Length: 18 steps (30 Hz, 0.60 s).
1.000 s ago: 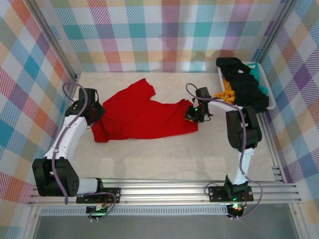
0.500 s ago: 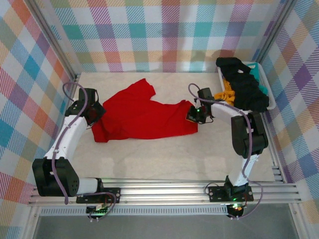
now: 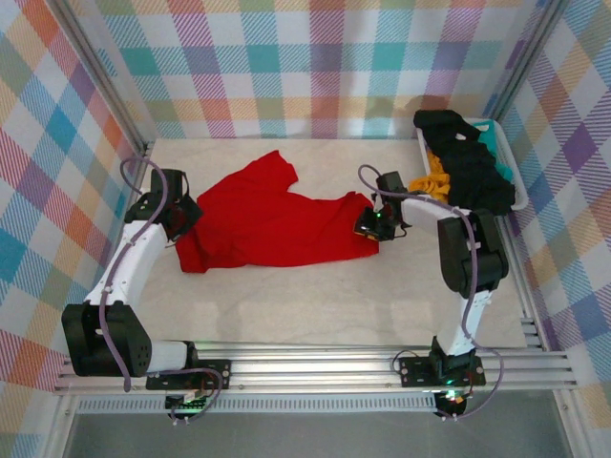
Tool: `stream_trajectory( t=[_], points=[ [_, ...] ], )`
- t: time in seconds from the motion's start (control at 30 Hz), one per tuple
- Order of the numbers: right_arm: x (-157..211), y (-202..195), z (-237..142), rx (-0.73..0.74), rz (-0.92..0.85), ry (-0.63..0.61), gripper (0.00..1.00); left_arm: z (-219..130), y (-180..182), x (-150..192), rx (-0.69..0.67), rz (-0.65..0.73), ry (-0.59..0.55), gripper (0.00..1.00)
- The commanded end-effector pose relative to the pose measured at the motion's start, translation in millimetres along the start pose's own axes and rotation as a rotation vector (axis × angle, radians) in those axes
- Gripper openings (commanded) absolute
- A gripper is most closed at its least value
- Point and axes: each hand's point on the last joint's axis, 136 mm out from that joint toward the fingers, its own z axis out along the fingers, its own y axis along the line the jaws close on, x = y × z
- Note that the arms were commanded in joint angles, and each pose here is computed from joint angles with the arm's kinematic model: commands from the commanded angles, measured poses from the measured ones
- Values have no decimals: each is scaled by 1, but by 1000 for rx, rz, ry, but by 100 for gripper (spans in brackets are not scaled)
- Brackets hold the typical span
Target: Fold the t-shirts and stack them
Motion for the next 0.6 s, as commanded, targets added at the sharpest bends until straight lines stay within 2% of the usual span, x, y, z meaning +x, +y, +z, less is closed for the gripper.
stream_trajectory(
  t=[0.0, 0.13, 0.57],
  points=[
    [1, -4, 4, 14, -7, 7, 34, -6, 0, 4, 12, 14, 2, 0],
    [-4, 4, 3, -16, -10, 4, 33, -5, 0, 4, 13, 15, 2, 0],
    [-7, 12, 1, -40, -9, 14, 10, -6, 0, 4, 12, 15, 2, 0]
  ],
)
